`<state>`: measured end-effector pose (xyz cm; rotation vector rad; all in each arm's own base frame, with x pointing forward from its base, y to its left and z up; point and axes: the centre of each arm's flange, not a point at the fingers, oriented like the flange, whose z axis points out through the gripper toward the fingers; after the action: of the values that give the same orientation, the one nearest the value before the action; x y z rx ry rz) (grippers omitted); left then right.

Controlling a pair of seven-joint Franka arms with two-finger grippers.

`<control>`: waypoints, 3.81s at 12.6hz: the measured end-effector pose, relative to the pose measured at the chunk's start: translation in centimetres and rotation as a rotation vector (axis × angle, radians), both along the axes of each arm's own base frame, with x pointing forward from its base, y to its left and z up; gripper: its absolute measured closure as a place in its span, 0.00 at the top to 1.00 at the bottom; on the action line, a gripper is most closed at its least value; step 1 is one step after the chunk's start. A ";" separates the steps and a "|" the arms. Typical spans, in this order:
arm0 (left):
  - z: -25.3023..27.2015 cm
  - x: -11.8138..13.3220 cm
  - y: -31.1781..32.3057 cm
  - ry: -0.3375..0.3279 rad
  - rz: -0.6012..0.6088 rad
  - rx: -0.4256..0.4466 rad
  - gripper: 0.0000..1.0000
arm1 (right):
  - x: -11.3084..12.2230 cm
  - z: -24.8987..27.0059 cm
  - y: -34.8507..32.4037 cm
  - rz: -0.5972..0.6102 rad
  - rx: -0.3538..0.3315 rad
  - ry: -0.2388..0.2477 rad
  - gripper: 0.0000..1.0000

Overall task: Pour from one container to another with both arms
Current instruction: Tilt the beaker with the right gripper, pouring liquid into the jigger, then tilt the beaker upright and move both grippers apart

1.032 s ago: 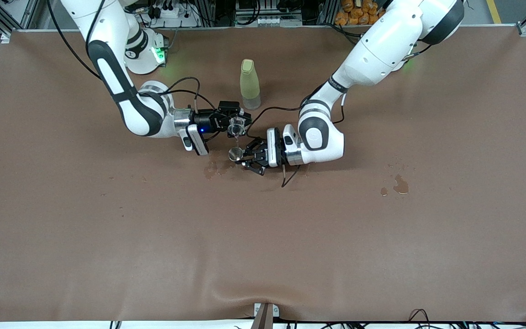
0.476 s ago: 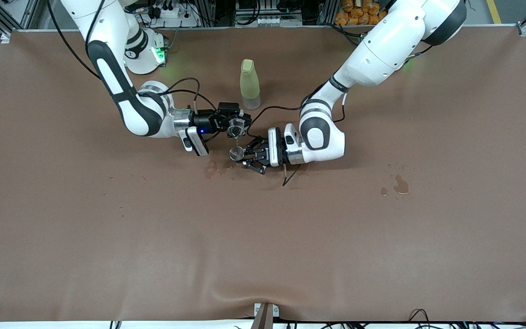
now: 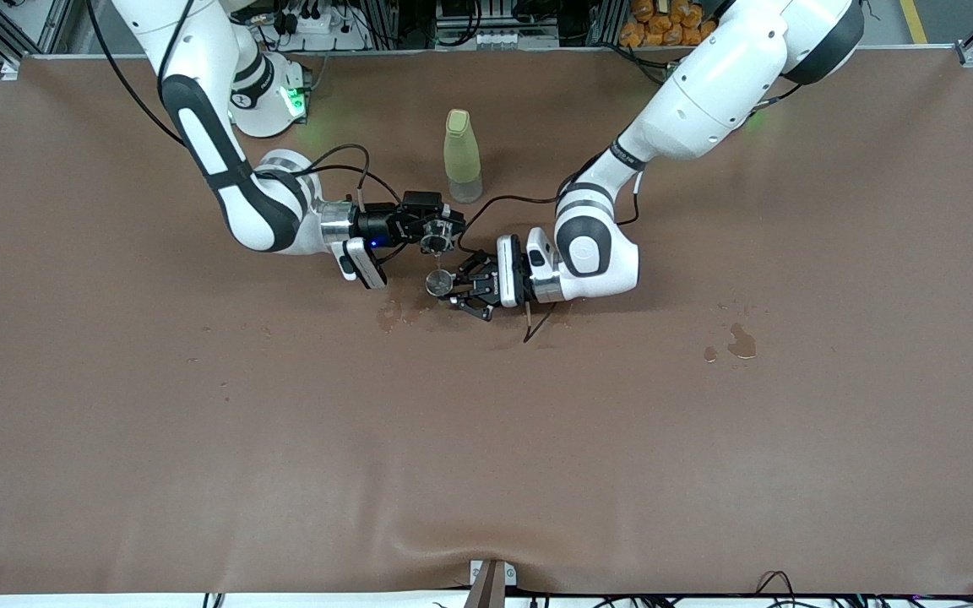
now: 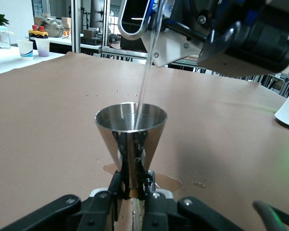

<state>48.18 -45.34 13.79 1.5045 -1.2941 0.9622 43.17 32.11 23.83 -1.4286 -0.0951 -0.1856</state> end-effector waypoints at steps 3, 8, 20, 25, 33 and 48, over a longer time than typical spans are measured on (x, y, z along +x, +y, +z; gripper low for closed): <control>0.0 -0.1 0.0 0.001 -0.001 0.000 0.22 | 0.1 0.0 0.0 0.000 0.004 0.038 0.18; 0.1 -0.1 0.0 0.000 -0.001 -0.001 0.22 | 0.0 0.2 0.1 0.013 0.022 0.101 0.18; -0.2 -0.6 0.2 0.009 -0.006 0.008 0.22 | 0.1 0.2 0.0 0.030 0.031 0.237 0.18; -0.3 -1.0 0.4 0.013 -0.009 0.014 0.22 | 0.2 0.1 -0.1 0.032 0.032 0.275 0.18; -0.1 -1.0 0.5 0.012 -0.009 0.014 0.22 | 0.2 -0.2 -0.1 0.014 0.024 0.170 0.18; 3.5 1.7 13.9 -0.012 0.013 -0.018 0.22 | 6.9 4.4 -8.8 -0.077 -0.070 -0.945 0.18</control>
<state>49.85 -31.41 17.27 1.4973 -1.2827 0.9902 50.05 23.33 28.25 -1.3080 -0.8243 -0.9174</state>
